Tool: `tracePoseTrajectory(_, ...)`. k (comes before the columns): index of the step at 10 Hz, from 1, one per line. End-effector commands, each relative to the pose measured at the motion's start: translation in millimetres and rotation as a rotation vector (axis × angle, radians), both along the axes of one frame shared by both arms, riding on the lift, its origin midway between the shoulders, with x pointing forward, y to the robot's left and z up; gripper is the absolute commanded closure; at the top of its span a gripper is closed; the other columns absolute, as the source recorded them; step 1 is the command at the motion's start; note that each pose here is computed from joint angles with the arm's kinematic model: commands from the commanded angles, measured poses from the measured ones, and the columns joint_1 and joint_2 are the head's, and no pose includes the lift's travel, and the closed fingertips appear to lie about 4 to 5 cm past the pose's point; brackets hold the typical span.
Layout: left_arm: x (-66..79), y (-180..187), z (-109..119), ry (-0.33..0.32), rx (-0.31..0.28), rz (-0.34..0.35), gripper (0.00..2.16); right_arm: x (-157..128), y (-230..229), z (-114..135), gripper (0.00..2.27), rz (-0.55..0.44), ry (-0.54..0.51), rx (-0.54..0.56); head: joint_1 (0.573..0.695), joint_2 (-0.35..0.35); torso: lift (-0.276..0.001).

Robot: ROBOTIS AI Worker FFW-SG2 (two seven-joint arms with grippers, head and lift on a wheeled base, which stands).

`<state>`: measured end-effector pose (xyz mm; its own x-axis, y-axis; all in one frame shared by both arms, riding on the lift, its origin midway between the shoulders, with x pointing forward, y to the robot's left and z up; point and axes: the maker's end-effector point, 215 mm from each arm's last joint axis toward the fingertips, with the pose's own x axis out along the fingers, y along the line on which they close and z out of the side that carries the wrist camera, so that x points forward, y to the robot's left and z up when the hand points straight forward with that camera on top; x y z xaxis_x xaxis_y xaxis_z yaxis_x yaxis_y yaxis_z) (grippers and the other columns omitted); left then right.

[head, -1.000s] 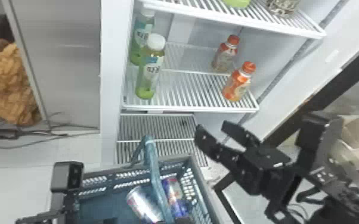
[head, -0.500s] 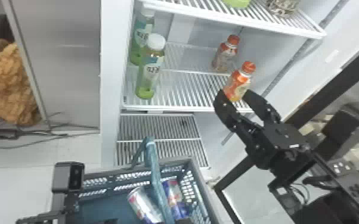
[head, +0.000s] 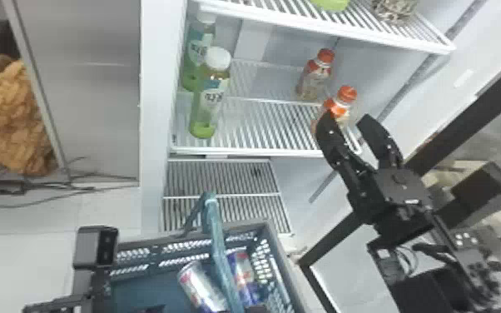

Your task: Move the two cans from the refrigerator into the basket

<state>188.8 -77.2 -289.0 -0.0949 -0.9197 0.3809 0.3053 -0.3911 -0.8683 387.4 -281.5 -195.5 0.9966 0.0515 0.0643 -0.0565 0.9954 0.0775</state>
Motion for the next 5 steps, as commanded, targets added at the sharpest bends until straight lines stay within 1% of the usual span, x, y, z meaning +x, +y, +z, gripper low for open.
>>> tracePoseTrajectory(1, 0.5, 0, 0, -0.003, 0.002, 0.000, 1.16, 4, -10, -11, 0.46, -0.026, -0.014, 0.004, 0.695, -0.350, -0.276)
tracePoseTrajectory(5, 1.4, 0, 0, -0.004, 0.003, 0.003, 1.16, 5, -19, -28, 0.46, -0.052, -0.047, 0.014, 0.695, -0.350, -0.276)
